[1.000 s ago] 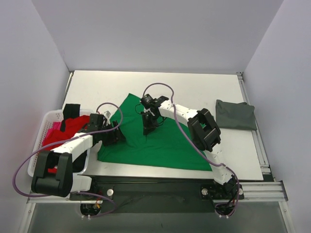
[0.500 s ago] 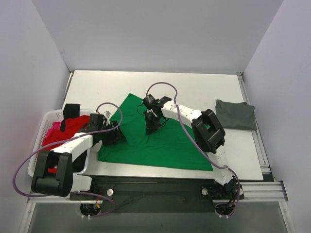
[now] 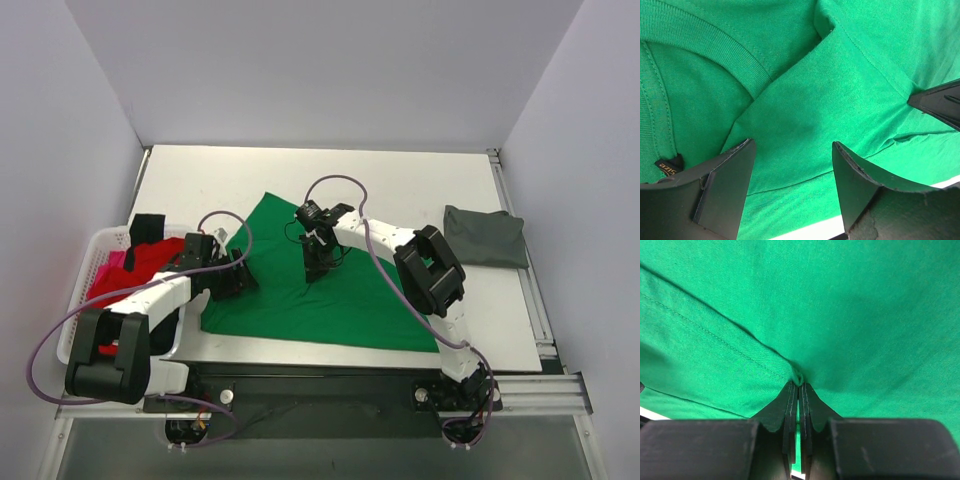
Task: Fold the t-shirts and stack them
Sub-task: Fold the flattened tshirt in 1/3 of the way
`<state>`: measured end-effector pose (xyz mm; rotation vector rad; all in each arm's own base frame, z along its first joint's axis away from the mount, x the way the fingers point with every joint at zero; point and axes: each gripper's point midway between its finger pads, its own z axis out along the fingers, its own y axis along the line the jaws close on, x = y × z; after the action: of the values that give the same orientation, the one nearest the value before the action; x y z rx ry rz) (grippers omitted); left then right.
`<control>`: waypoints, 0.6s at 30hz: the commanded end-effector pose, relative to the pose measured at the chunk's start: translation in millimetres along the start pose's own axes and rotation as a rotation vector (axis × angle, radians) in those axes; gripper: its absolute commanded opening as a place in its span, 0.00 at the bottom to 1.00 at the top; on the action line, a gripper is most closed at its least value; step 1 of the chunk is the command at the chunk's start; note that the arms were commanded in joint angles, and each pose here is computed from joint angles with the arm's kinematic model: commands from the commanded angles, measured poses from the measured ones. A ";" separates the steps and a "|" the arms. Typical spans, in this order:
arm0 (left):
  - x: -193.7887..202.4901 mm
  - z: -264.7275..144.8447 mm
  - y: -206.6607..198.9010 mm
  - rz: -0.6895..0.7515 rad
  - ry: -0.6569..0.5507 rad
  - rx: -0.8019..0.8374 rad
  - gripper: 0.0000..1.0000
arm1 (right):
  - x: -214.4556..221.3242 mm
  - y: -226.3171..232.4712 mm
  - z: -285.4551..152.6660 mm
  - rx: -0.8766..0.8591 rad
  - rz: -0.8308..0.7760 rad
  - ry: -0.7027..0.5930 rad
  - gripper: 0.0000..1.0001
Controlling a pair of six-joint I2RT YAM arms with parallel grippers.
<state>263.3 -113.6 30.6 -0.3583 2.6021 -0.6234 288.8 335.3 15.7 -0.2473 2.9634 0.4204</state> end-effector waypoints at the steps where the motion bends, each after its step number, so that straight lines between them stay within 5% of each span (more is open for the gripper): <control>1: 4.1 -0.3 18.7 -0.017 0.027 -0.094 0.74 | -1.3 5.9 -25.7 -0.007 -0.001 -0.038 0.00; 4: 1.3 -1.9 15.7 -0.008 0.019 -0.085 0.74 | -0.7 7.1 -26.5 -0.014 -0.004 -0.035 0.01; 11: -19.8 -19.0 -6.8 -0.017 -0.037 -0.035 0.74 | -8.0 10.3 -48.1 -0.036 -0.015 -0.083 0.49; 18: -60.7 -38.1 -36.9 -0.034 -0.135 0.019 0.74 | -24.7 -3.5 -83.1 -0.072 0.021 -0.152 0.56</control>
<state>280.3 -109.8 69.8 -0.4107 2.5595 -0.5934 297.4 329.3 68.5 -0.2204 2.8550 0.5057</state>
